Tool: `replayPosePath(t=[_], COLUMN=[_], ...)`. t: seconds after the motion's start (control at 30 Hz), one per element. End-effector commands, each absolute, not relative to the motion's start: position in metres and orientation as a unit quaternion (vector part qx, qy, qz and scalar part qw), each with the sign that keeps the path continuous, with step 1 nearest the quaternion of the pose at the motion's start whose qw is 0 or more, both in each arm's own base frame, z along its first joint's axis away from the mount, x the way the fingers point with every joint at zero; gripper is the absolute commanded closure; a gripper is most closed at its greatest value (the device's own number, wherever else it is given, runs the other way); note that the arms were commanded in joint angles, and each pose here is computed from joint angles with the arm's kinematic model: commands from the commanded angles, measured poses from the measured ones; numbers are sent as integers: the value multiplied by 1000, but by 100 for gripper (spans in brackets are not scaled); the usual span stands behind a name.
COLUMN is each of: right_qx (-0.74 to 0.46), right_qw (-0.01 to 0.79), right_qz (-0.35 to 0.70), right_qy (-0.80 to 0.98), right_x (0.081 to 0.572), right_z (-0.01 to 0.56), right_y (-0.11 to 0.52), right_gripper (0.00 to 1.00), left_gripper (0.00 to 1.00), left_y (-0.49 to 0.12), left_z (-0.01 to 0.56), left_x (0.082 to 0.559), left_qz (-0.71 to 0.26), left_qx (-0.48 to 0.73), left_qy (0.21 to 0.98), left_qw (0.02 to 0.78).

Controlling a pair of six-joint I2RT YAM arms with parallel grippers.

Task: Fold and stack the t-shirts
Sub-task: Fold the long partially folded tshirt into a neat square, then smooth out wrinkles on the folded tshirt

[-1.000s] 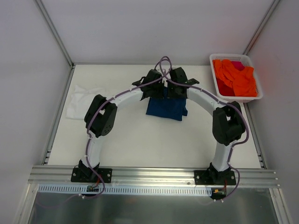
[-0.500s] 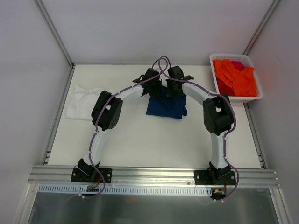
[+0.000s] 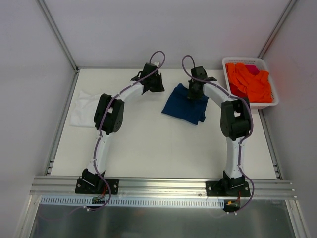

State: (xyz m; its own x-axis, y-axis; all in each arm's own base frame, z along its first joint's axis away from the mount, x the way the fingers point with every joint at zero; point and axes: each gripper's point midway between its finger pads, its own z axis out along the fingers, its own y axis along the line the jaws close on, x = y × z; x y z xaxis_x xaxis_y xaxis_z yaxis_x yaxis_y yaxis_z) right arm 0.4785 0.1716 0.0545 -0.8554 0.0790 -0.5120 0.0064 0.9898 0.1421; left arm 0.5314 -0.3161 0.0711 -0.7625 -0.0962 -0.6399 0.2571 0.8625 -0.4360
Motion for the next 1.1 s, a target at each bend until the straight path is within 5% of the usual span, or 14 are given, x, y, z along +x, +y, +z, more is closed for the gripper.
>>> replayPosePath(t=[0.0, 0.17, 0.37, 0.43, 0.47, 0.5, 0.57, 0.67, 1.07], right_qx=[27, 19, 10, -1, -7, -11, -22, -36, -41], right_qw=[266, 242, 263, 288, 295, 297, 330, 367, 386], right_qz=[61, 85, 161, 186, 198, 198, 186, 146, 53], right_qy=[962, 966, 951, 939, 935, 934, 925, 918, 920], right_x=[484, 486, 484, 479, 475, 469, 459, 433, 320], right_z=[56, 44, 66, 89, 100, 103, 135, 166, 171], right_y=[157, 166, 191, 198, 202, 203, 203, 198, 169], right_gripper=[100, 99, 100, 85, 62, 53, 44, 42, 37], left_gripper=[100, 100, 100, 100, 90, 44, 3, 1, 1], left_y=[-318, -309, -311, -321, -322, -326, -331, -325, -362], left_z=[63, 74, 154, 188, 204, 217, 233, 236, 129], left_x=[535, 529, 488, 456, 436, 428, 401, 395, 368], left_qz=[-277, -263, -267, -290, -301, -308, -295, -258, -365], left_qx=[34, 25, 64, 100, 115, 126, 152, 150, 174], left_qy=[903, 905, 881, 864, 854, 840, 825, 822, 831], left_qw=[326, 334, 384, 400, 409, 428, 458, 486, 381])
